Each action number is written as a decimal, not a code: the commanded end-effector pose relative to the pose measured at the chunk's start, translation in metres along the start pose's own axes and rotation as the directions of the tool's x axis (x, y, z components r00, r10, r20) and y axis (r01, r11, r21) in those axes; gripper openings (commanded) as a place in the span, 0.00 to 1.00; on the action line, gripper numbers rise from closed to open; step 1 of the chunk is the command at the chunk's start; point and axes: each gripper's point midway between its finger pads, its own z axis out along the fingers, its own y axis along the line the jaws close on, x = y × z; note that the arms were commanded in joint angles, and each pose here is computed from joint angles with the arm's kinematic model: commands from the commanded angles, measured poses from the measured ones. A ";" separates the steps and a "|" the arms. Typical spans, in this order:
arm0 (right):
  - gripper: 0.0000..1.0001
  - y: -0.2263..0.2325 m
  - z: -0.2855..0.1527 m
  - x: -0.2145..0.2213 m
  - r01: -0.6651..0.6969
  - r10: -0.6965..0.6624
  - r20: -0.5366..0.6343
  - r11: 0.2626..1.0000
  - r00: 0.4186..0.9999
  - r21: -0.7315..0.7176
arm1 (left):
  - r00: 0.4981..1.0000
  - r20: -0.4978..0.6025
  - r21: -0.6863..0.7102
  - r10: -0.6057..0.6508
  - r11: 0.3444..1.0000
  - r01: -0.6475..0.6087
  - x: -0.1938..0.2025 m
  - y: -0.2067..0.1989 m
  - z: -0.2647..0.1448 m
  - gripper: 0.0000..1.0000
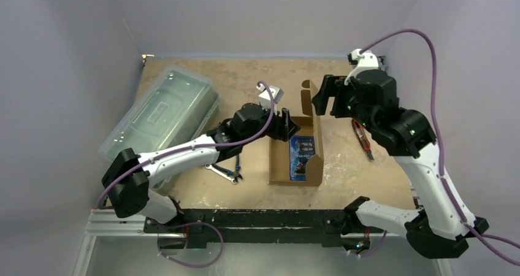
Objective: Unpack the express box
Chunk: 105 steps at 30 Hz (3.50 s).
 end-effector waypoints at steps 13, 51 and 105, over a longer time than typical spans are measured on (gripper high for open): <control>0.75 0.119 0.005 0.048 -0.080 0.059 -0.108 0.977 0.992 -0.198 | 0.977 0.123 -0.231 0.172 0.963 -0.140 -0.033 0.061 -0.139 0.72; 0.75 0.011 0.110 0.265 0.105 0.030 -0.376 0.937 0.926 0.334 | 0.972 0.122 -0.186 -0.202 0.957 0.223 0.051 0.082 -0.120 0.70; 0.62 -0.019 0.153 0.282 0.126 0.024 -0.380 0.923 0.925 0.364 | 0.976 0.146 -0.168 -0.164 0.968 0.188 0.026 0.071 -0.126 0.71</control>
